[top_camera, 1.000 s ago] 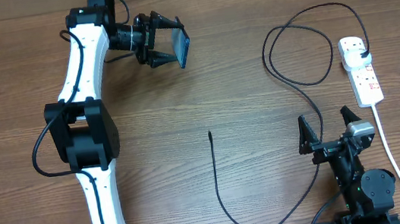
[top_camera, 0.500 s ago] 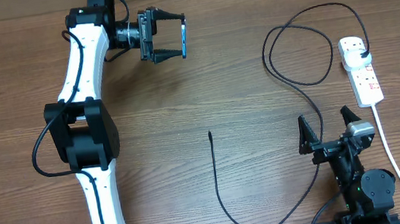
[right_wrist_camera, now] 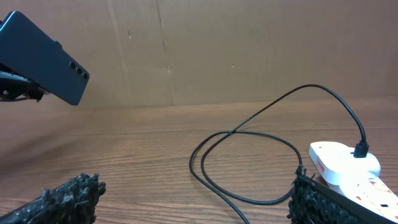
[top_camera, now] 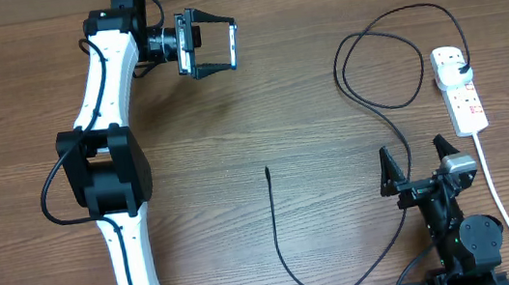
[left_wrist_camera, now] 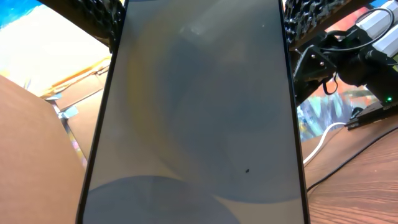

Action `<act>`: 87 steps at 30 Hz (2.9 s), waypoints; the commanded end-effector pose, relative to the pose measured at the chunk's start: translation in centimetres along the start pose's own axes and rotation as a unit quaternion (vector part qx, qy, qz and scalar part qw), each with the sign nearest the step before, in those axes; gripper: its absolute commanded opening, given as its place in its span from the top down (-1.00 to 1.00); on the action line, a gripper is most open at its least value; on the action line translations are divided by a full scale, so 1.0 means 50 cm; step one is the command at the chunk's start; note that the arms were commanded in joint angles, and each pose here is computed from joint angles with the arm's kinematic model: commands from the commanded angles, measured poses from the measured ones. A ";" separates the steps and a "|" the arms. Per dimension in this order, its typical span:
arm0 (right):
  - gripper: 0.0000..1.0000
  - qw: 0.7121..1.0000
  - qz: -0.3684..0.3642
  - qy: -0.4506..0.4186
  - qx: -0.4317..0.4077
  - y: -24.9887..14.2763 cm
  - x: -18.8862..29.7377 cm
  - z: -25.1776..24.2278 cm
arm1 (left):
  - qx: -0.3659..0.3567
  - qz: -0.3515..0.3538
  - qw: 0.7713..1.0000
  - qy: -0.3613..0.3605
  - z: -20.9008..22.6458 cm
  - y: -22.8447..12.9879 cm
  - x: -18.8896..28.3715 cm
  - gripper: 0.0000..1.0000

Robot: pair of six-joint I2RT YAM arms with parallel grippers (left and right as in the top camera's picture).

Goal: Plug charger to phone and switch on socket

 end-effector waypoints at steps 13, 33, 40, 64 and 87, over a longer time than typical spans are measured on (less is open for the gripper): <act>-1.00 1.000 -0.001 -0.002 -0.003 -0.005 0.000 -0.001 | -0.020 0.026 0.999 -0.013 -0.023 -0.025 -0.004 0.91; -1.00 1.000 -0.001 -0.002 -0.003 -0.005 0.000 -0.001 | -0.036 0.004 0.999 0.000 -0.017 -0.015 -0.006 0.92; -1.00 1.000 -0.001 -0.002 -0.003 -0.005 0.000 -0.001 | -0.041 0.005 0.999 0.002 -0.016 -0.016 -0.011 0.92; -1.00 1.000 -0.001 -0.002 -0.003 -0.005 0.000 -0.001 | -0.060 0.009 0.998 0.003 -0.016 -0.019 -0.017 0.91; -1.00 1.000 -0.001 -0.001 -0.003 -0.005 0.000 -0.001 | -0.067 0.008 0.998 0.004 -0.016 -0.018 -0.018 0.92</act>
Point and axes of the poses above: each gripper's point midway between its finger pads, its own x axis back along the fingers, its own z axis along the line the jaws close on, y = z × x, the point moved 6 cm from there along x, back along the fingers, and after that the axes turned 6 degrees about -x, right-handed, at the moved point
